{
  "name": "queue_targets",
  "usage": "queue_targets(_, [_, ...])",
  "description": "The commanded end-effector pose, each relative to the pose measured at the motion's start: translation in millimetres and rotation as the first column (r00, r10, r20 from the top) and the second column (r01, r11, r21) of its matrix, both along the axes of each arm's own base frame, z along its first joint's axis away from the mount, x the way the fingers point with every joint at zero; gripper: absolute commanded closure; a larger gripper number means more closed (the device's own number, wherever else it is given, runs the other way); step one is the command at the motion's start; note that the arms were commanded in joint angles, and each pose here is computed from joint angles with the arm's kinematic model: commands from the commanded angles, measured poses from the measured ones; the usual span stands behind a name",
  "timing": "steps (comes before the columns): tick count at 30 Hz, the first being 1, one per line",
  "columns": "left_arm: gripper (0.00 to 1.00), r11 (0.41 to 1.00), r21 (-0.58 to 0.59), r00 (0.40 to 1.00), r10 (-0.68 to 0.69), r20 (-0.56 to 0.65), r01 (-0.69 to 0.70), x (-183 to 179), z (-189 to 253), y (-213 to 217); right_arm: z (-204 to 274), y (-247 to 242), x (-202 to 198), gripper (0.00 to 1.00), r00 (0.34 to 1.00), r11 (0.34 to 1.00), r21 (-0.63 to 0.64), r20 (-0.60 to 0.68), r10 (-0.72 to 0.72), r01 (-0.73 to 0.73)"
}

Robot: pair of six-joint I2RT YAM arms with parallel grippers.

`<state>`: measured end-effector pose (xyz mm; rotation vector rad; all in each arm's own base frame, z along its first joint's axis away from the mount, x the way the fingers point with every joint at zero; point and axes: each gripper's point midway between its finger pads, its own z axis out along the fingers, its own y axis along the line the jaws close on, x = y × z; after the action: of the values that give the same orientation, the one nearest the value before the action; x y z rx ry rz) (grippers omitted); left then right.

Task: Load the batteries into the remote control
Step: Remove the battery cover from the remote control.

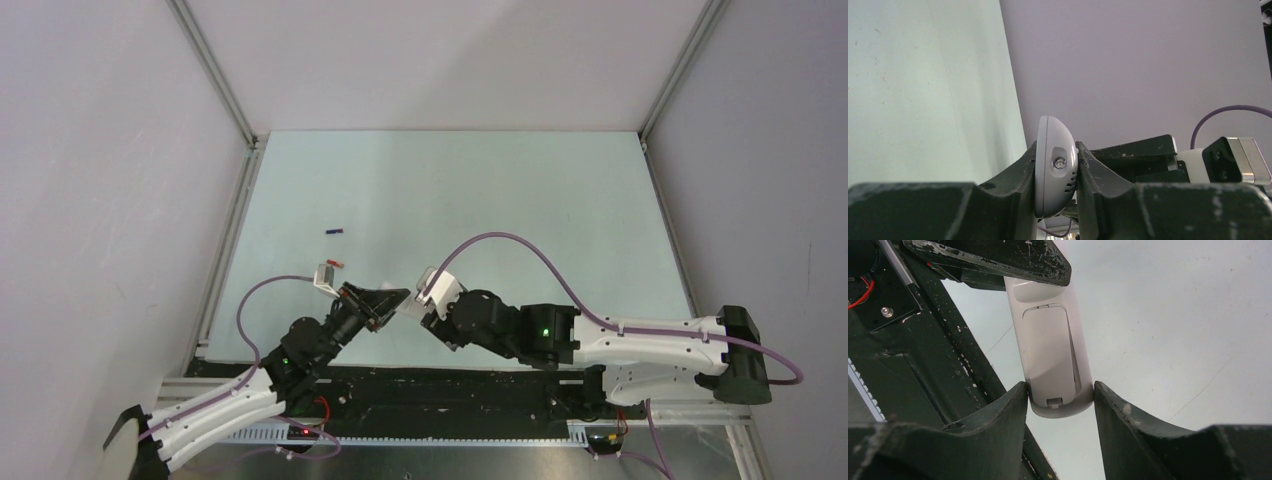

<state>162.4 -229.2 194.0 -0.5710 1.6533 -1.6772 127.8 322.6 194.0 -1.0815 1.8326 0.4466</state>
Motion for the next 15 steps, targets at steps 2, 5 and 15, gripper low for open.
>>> queue_targets(2, [1.00, 1.000, 0.016, 0.999, 0.007, -0.035, -0.007, -1.2, -26.4, 3.3, 26.4, 5.4, 6.3, 0.48, 0.999, 0.998, 0.057, 0.042, -0.014, 0.011])
queue_targets(5, [1.00, 1.000, 0.021, 0.999, 0.005, -0.034, -0.004, -1.2, -26.4, 2.6, 29.0, 4.5, 6.1, 0.42, 0.999, 0.998, 0.061, 0.048, -0.014, 0.011])
queue_targets(15, [1.00, 1.000, 0.029, 0.999, 0.000, -0.035, 0.001, -1.1, -25.9, 1.1, 31.7, 5.6, 6.6, 0.34, 0.998, 0.997, 0.070, 0.057, -0.016, 0.012])
